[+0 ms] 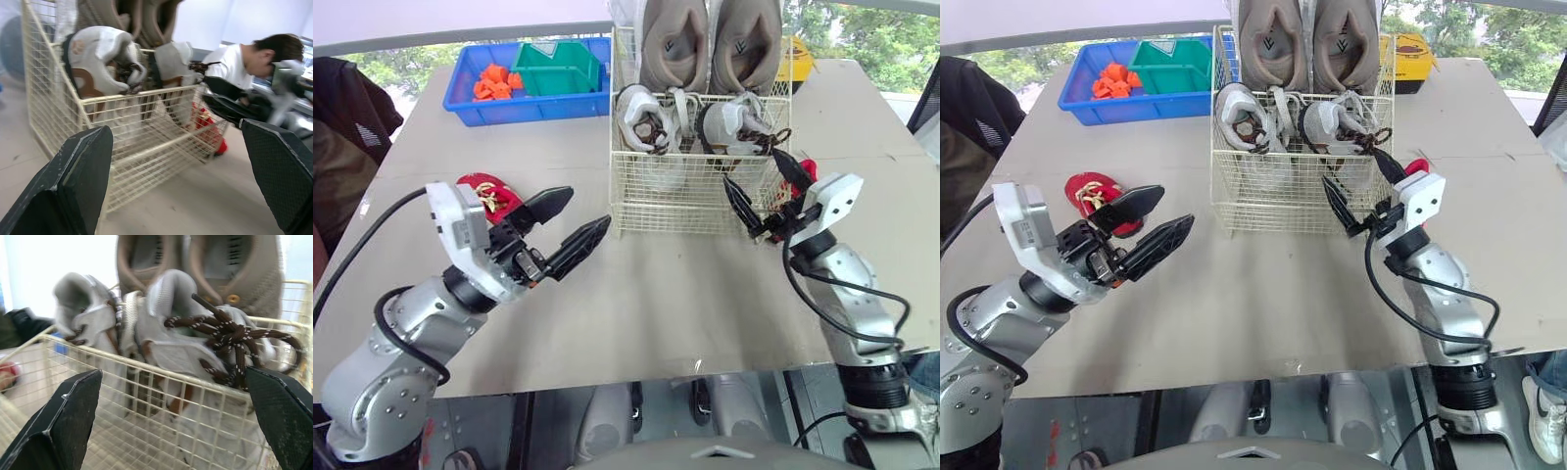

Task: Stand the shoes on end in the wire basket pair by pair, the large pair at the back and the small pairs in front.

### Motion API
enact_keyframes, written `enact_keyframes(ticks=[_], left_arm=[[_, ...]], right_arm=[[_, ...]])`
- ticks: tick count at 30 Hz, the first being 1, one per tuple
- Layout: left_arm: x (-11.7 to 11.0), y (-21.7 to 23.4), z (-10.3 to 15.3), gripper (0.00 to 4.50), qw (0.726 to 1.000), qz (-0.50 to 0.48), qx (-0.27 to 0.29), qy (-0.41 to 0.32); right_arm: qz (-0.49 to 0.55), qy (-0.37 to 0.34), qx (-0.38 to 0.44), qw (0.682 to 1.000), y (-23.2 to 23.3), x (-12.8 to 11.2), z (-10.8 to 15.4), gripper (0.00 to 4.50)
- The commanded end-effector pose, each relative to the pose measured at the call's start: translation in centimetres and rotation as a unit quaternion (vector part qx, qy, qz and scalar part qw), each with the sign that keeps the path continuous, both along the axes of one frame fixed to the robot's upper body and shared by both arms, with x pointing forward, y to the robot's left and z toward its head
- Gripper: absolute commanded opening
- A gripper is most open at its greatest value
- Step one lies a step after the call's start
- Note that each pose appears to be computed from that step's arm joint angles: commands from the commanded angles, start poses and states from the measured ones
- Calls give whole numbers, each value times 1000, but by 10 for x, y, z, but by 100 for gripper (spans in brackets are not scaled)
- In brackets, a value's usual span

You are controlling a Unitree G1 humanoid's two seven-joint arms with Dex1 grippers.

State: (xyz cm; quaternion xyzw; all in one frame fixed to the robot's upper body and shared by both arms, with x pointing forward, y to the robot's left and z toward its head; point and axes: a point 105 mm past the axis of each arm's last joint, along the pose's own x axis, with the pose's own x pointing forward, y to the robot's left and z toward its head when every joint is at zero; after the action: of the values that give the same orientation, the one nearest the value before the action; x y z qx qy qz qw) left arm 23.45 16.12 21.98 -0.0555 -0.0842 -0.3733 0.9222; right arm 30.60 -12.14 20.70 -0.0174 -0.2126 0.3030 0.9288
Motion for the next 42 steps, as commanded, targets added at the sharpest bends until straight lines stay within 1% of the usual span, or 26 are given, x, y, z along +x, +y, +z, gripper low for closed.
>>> enact_keyframes(ticks=[1,3,6,8,11,14,17,19,22,25,28,31,32,34,35,36,38,39,40,41,42], left_arm=[[5,9,4,450,999,43,-9,-11],[11,27,-1,450,994,107,-15,0],[12,48,-13,450,981,186,-32,33],[11,61,-18,450,969,237,-45,49],[10,72,-30,450,956,282,-31,73],[13,81,-43,450,940,326,-4,97],[18,95,-49,450,918,379,12,117],[24,99,-49,450,908,399,15,123],[39,93,-49,450,904,409,20,123],[52,98,-62,450,881,451,22,140],[68,95,-66,450,867,478,13,138],[89,89,-89,450,846,507,23,161],[93,88,-94,424,844,510,15,164],[101,83,-91,369,851,507,-8,138],[105,80,-88,361,853,506,-14,126],[107,79,-87,298,856,504,-17,118],[107,78,-84,285,859,501,-19,104],[106,78,-82,238,860,501,-21,91],[104,80,-77,226,860,505,-24,72],[102,81,-70,199,862,503,-31,48],[97,82,-60,144,865,500,-35,14]], right_arm=[[45,-26,-28,998,-2,-18,30,448],[108,-29,-62,992,6,-33,39,448],[225,-26,-118,967,20,-63,43,448],[269,-16,-145,952,23,-72,43,448],[281,-8,-157,947,27,-68,45,448],[299,-8,-173,938,35,-69,41,448],[326,-18,-191,926,47,-75,37,448],[340,-24,-196,920,51,-77,38,448],[346,-26,-189,919,51,-76,41,448],[344,-24,-205,916,49,-76,33,448],[336,-26,-194,921,50,-76,38,448],[332,-28,-192,923,50,-77,40,448],[330,-29,-193,924,51,-76,40,450],[327,-30,-193,925,51,-76,40,450],[325,-31,-193,925,50,-76,41,450],[324,-31,-193,926,50,-76,41,450],[324,-28,-195,925,49,-75,41,450],[324,-25,-196,925,49,-74,40,450],[325,-22,-196,925,49,-73,39,450],[325,-20,-198,925,49,-73,38,450],[325,-19,-203,924,50,-72,36,450]])
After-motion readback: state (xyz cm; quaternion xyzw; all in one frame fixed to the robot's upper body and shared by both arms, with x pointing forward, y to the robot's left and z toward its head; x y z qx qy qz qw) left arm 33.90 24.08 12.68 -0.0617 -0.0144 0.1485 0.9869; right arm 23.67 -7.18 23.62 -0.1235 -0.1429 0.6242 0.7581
